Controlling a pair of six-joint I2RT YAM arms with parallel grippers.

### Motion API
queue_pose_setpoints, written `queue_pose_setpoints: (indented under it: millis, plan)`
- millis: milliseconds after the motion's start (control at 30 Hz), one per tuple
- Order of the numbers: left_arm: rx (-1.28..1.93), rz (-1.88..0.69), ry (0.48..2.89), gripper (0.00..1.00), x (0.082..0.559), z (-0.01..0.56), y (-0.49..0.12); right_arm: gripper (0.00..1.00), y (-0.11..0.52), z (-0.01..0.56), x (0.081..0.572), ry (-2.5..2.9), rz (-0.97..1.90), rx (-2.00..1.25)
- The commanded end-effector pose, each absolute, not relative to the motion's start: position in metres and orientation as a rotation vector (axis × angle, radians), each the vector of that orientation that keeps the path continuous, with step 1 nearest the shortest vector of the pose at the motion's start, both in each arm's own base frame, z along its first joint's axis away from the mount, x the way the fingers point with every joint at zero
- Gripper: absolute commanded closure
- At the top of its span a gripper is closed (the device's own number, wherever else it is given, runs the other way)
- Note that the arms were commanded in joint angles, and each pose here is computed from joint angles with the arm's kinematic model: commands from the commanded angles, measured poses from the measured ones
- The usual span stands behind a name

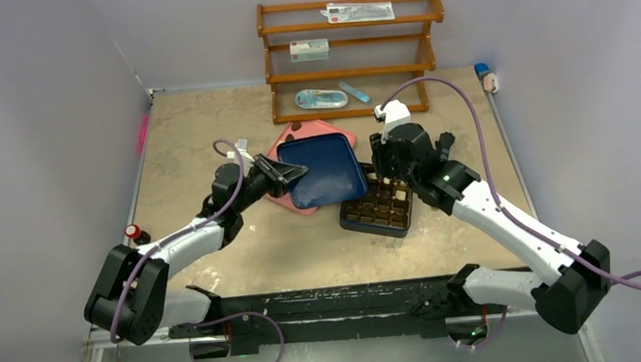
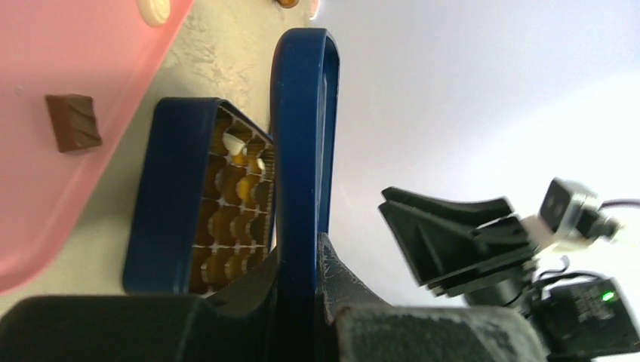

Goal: Pack the chocolate
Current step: Adjust the box lid.

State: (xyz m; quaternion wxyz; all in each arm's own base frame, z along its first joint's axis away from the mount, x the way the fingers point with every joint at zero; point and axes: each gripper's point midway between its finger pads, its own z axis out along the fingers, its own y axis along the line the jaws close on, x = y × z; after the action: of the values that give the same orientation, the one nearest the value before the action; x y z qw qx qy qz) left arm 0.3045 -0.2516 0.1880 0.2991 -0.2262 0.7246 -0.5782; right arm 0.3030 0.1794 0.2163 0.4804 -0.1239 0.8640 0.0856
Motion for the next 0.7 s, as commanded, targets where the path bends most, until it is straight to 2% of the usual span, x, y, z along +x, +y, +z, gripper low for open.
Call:
queue_pose_setpoints:
  millis: [0, 200, 467, 667]
  plan:
    - [-0.791, -1.704, 1.855, 1.0, 0.319, 0.234, -0.26, 0.59, 0.173, 0.253, 0.311, 1.929, 0.145, -0.346]
    - [-0.935, -1.821, 1.911, 1.0, 0.337, 0.238, -0.279, 0.54, 0.19, 0.276, 0.299, 1.802, 0.072, -0.556]
    - [-1.017, -1.904, 1.967, 1.0, 0.358, 0.234, -0.294, 0.53, 0.224, 0.309, 0.283, 1.589, -0.191, -0.799]
    - [-1.041, -1.931, 1.984, 1.0, 0.366, 0.234, -0.292, 0.52, 0.244, 0.313, 0.273, 1.503, -0.31, -0.92]
